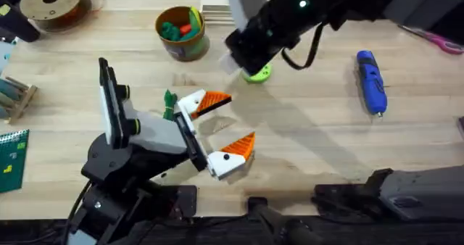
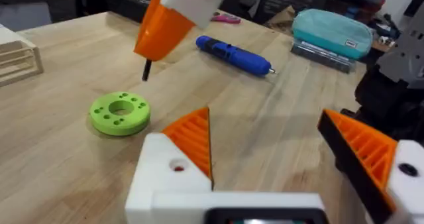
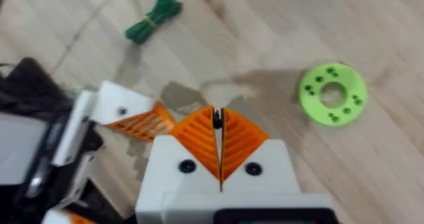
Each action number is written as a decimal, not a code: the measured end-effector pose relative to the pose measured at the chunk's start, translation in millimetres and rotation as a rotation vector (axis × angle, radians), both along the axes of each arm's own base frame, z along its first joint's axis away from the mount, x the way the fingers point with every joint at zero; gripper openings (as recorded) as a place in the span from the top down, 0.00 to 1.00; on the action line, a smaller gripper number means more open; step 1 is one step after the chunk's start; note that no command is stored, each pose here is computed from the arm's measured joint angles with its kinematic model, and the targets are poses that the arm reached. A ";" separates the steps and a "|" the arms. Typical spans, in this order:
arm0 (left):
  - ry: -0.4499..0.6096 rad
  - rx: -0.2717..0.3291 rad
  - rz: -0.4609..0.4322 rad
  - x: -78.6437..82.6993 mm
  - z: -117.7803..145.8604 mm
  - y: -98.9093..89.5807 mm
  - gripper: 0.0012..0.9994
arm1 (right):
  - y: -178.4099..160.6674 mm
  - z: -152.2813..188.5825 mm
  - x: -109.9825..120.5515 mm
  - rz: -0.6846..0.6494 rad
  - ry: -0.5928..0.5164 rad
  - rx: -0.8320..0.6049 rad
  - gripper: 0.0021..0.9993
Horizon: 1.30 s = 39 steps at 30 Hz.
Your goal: Pick up the gripper from the table and insert it into the empty holder that is missing its gripper. Then pick up a screw, insert it into the mounting hole, and use the screwdriver to tighten it. Finally, clean up the table by picking up the vegetable and placing it into the bucket.
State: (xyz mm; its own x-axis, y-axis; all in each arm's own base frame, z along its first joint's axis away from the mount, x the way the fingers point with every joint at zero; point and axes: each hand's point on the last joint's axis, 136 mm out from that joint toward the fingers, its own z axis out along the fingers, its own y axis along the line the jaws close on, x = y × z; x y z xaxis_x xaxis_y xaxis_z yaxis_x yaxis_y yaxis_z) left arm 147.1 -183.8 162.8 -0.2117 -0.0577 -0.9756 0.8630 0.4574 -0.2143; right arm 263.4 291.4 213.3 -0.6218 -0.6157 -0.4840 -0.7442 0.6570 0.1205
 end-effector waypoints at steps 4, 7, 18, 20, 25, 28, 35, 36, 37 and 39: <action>0.000 0.000 0.000 0.0 0.0 0.0 0.01 | 19.9 4.5 -21.7 0.068 0.015 0.025 1.00; 0.000 0.000 0.000 0.0 0.0 0.0 0.01 | 30.9 5.3 -36.3 0.109 0.024 0.032 1.00; 0.000 0.000 0.000 0.0 0.0 0.0 0.01 | 38.3 10.3 -44.6 0.105 0.040 0.052 1.00; 0.000 0.000 0.000 0.0 0.0 0.0 0.01 | 39.9 15.9 -43.4 0.105 0.031 0.063 1.00; 0.000 0.000 0.000 0.0 0.0 0.0 0.01 | 45.8 29.6 -41.9 0.110 0.008 0.094 1.00; 0.000 0.000 0.000 0.0 0.0 0.0 0.01 | 50.6 30.7 -48.6 0.132 0.012 0.100 1.00; 0.000 0.000 0.000 0.0 -0.1 0.0 0.01 | 59.7 26.0 -62.1 0.173 0.034 0.095 1.00; 0.000 0.000 0.000 0.0 0.0 0.0 0.01 | 60.3 23.8 -61.9 0.173 0.038 0.092 1.00; 0.000 0.000 0.000 0.0 0.0 0.0 0.01 | 60.9 21.9 -61.5 0.173 0.042 0.088 1.00; 0.000 0.000 0.000 0.0 -0.1 0.0 0.01 | 61.0 18.3 -61.4 0.172 0.049 0.079 1.00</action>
